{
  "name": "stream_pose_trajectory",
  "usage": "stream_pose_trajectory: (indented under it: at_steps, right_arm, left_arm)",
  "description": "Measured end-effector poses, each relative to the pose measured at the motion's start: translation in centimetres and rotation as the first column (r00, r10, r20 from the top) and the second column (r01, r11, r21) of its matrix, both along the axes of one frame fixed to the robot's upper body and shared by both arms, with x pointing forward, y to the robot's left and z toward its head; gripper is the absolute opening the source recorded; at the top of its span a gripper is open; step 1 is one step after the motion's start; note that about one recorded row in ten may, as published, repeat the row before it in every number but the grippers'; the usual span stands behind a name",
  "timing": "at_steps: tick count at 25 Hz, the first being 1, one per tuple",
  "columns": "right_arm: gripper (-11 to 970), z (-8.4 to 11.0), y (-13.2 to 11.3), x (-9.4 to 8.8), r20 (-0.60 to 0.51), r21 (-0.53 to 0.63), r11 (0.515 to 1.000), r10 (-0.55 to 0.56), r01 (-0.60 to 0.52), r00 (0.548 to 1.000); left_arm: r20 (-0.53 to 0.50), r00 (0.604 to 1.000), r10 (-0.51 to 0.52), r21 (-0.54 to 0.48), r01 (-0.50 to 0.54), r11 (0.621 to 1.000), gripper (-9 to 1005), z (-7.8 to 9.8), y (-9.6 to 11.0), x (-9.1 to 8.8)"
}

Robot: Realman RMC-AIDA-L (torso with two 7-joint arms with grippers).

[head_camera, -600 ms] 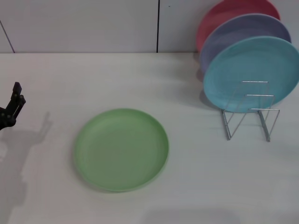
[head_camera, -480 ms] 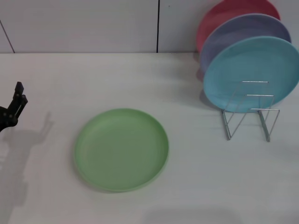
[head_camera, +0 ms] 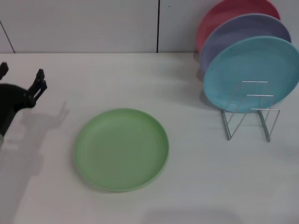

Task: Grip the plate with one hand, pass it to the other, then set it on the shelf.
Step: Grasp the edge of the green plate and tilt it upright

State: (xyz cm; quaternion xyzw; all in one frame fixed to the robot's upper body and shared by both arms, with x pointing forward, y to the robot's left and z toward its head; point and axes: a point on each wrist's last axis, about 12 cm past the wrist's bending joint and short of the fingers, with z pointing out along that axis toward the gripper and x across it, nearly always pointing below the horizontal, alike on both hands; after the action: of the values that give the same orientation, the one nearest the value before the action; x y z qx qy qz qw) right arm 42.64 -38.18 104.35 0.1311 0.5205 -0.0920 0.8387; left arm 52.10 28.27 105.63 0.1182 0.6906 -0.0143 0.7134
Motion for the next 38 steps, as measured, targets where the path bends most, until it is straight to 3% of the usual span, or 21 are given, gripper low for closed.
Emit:
stream_pose_trajectory:
  at_steps: [1,7,8,11,12,13,15,16,25,35,38]
  right_arm:
    - [816,0.0,-0.1,0.0,0.003,0.007,1.0,0.004,-0.004,1.0]
    - [817,0.0,-0.1,0.1,-0.002,0.009,1.0,0.01,-0.01,1.0]
    - [817,0.0,-0.1,0.2,-0.003,0.009,1.0,0.011,-0.011,1.0]
    - [816,0.0,0.0,0.3,-0.003,0.01,1.0,0.015,-0.015,1.0]
    - [816,0.0,0.0,0.4,-0.002,0.01,1.0,0.017,-0.017,1.0]
    - [816,0.0,0.0,0.4,-0.002,0.01,1.0,0.017,-0.017,1.0]
    - [816,0.0,0.0,0.6,-0.006,0.011,1.0,0.022,-0.022,1.0]
    - [816,0.0,0.1,0.7,-0.013,0.014,1.0,0.023,-0.023,1.0]
    - [815,-0.2,0.0,1.0,-0.036,0.023,0.999,0.024,-0.023,0.999]
    - [816,-0.1,0.0,1.1,-0.029,0.021,0.999,0.027,-0.027,0.999]
    - [817,-0.1,0.1,1.2,-0.03,0.022,0.999,0.03,-0.029,0.999]
  left_arm:
    - [-0.074,0.997,-0.013,0.008,0.014,1.0,865,1.7,0.0,0.8]
    - [-0.198,0.98,-0.007,0.001,0.007,1.0,865,4.6,-0.1,1.7]
    - [-0.28,0.96,0.001,0.004,0.001,1.0,865,6.1,-0.2,2.0]
    - [-0.402,0.915,0.007,0.017,0.0,1.0,865,7.6,-0.5,2.3]
    - [-0.471,0.882,0.004,0.028,0.01,1.0,865,8.4,-1.1,2.4]
    - [-0.471,0.882,0.004,0.028,0.01,1.0,865,8.4,-1.1,2.4]
    - [-0.539,0.842,-0.005,0.042,0.033,0.999,865,9.1,-1.8,2.4]
    - [-0.609,0.792,-0.028,0.048,0.072,0.996,865,9.8,-2.8,2.4]
    - [-0.744,0.664,-0.072,0.026,0.138,0.99,864,9.5,-4.4,2.1]
    - [-0.818,0.569,-0.082,0.0,0.143,0.99,863,7.4,-5.0,1.8]
    - [-0.826,0.557,-0.083,-0.001,0.146,0.989,863,7.0,-5.1,1.9]
